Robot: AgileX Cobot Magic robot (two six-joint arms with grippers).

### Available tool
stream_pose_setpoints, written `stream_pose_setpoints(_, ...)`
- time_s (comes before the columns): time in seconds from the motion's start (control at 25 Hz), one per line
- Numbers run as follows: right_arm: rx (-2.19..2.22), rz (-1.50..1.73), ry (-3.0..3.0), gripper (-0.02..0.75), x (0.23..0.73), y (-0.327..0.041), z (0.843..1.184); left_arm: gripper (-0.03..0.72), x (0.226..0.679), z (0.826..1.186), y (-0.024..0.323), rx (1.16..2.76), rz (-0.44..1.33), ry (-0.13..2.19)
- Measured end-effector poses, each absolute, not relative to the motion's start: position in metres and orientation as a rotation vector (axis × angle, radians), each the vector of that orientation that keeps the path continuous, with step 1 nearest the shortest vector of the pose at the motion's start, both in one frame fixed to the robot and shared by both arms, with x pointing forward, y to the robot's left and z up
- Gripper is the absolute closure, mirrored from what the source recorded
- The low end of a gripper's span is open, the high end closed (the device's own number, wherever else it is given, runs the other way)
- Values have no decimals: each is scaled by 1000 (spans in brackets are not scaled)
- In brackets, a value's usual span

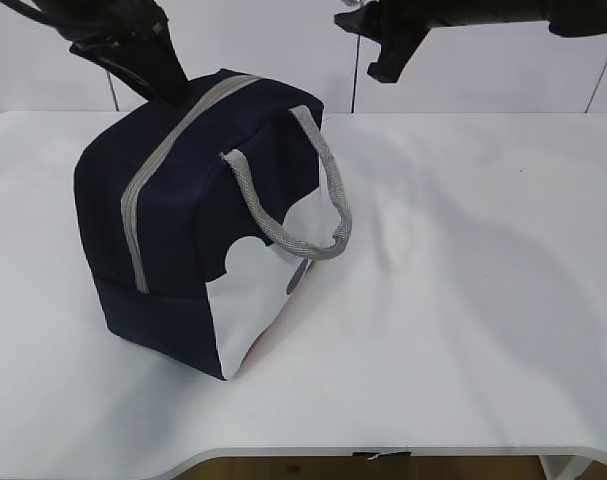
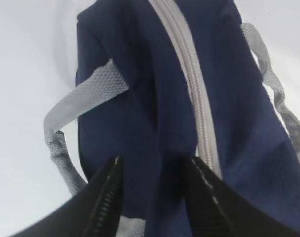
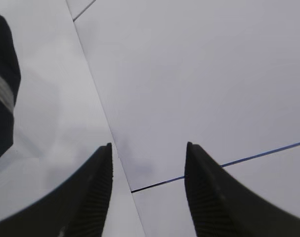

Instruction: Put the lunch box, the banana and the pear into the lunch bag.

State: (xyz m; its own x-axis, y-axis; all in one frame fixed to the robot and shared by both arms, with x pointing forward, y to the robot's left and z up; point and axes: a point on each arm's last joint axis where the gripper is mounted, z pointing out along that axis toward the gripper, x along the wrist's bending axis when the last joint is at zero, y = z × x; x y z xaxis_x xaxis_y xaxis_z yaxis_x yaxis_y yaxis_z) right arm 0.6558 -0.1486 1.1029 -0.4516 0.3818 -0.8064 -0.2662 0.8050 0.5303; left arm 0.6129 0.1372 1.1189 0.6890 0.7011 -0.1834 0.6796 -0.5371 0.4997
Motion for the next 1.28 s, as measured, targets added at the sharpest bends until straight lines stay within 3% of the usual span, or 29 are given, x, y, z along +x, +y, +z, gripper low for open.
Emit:
stream_pose_setpoints(0.8, 88, 561, 2035, 351, 614, -168, 1056, 377, 614, 1118, 140, 2304, 41, 1225)
stream_pose_setpoints(1.28, 292, 644, 2049, 351, 604, -171, 1050, 377, 614, 1117, 141, 2299, 38, 1238)
